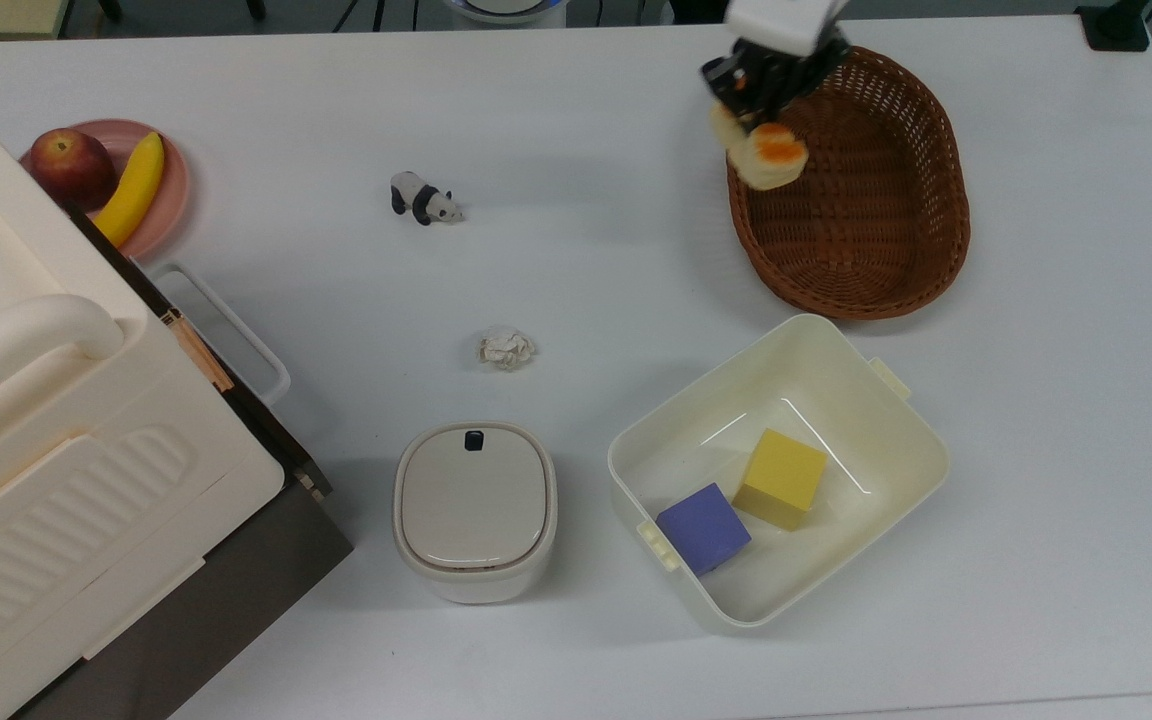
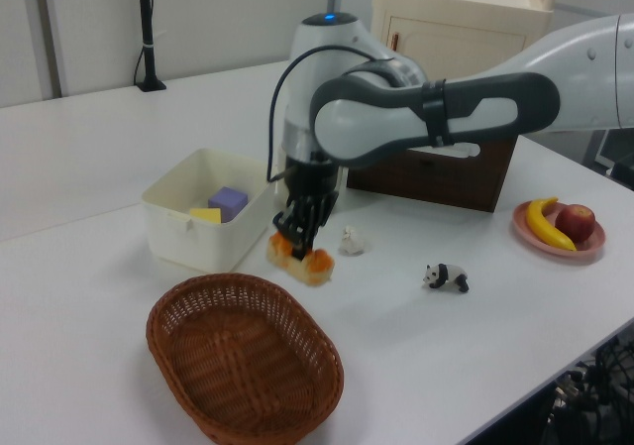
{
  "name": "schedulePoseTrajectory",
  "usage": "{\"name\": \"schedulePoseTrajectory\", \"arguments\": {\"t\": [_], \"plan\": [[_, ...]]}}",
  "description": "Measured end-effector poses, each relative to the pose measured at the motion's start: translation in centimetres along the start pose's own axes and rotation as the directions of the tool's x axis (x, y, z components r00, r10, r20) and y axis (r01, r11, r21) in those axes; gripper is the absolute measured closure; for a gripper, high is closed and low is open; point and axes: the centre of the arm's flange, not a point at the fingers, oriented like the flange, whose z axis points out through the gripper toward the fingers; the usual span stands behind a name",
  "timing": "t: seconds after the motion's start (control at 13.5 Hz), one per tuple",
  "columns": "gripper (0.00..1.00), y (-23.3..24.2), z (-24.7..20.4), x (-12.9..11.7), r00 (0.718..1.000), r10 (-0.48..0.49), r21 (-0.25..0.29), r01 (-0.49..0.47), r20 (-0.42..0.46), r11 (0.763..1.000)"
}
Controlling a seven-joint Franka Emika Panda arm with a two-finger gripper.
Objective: Put the bread in the basket
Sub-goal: 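Lift the bread roll and carry it over the wicker basket, then open the gripper to release the bread roll into the basket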
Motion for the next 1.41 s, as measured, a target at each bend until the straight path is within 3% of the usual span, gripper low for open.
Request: {"name": "schedulePoseTrajectory", "arguments": {"t": [0.44,0.59,0.89,1.26,1.41], "plan": [[0.84,-6.2,2.6,-0.7,0.995,-0.081,0.005,0.081,0.051,0.997],[0.65,-6.5,3.0,-0.7,0.995,-0.086,0.006,0.086,0.058,0.996],[0.03,-6.8,2.9,-0.7,0.994,-0.092,0.006,0.091,0.057,0.996],[0.0,-6.9,1.5,-0.4,0.998,-0.052,0.008,0.052,0.029,0.999],[0.0,-4.6,-0.7,0.2,1.0,-0.003,0.005,0.003,-0.004,1.0]]}}
